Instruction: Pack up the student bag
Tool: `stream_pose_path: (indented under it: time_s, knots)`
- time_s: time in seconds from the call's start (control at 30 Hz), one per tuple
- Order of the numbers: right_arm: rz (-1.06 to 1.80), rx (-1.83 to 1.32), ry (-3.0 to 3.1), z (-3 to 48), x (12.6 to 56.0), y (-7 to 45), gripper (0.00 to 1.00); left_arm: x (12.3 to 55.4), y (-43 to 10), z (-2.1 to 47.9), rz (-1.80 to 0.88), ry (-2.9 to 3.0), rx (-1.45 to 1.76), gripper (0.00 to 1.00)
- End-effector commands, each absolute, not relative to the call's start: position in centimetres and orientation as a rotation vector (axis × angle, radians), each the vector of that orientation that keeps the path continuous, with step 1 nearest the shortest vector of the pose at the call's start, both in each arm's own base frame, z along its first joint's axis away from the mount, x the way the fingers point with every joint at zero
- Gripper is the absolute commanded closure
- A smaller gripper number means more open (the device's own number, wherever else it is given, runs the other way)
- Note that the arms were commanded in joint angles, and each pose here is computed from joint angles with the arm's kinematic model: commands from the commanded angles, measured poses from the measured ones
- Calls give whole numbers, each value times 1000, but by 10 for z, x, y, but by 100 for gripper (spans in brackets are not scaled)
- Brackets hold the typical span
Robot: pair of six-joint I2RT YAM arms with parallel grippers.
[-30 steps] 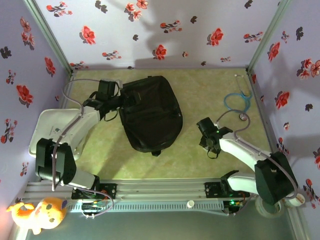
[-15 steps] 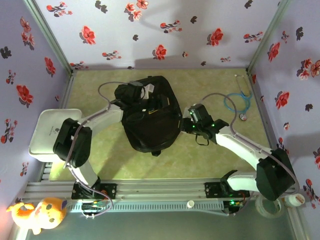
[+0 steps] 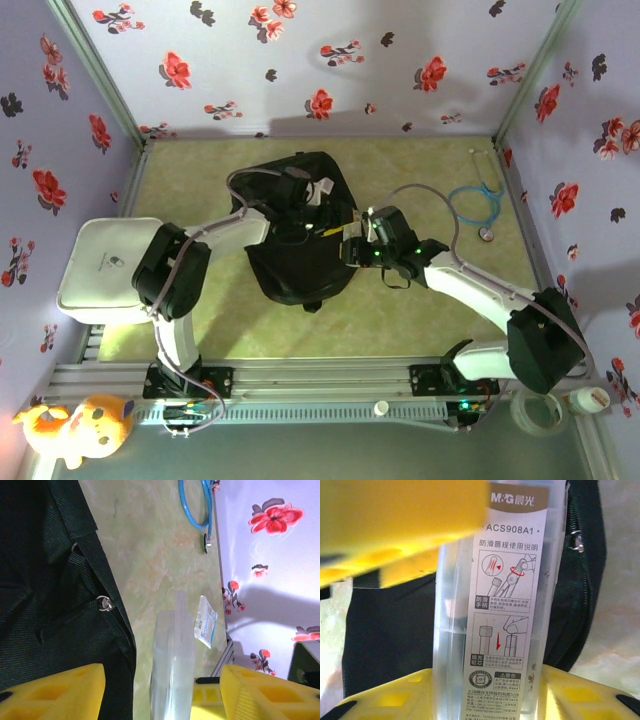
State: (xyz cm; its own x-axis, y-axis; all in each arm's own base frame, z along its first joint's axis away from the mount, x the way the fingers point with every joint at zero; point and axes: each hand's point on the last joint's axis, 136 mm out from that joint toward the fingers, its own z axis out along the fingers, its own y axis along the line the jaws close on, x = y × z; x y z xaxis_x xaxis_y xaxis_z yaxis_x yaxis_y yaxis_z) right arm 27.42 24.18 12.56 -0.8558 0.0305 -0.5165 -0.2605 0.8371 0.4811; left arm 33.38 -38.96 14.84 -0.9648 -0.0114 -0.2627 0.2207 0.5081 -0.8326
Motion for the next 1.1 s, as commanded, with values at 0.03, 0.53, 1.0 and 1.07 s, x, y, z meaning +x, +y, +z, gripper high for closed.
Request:
stream_pose_path:
  time_s: [0.03,0.53,1.0,1.07]
  knots:
    - [782,-238,2472,129,275,253,52,332,-400,154,-1488,2510,203,51]
    - [745,-202,2462,128,284,251,50,329,-397,153,-1500,2519,172,84]
    - [1062,1,2318,163,294,255,20,359,-354,202,-1509,2362,72,86]
    - [1167,61,2265,174,300,258,20,365,-344,211,-1521,2327,30,86]
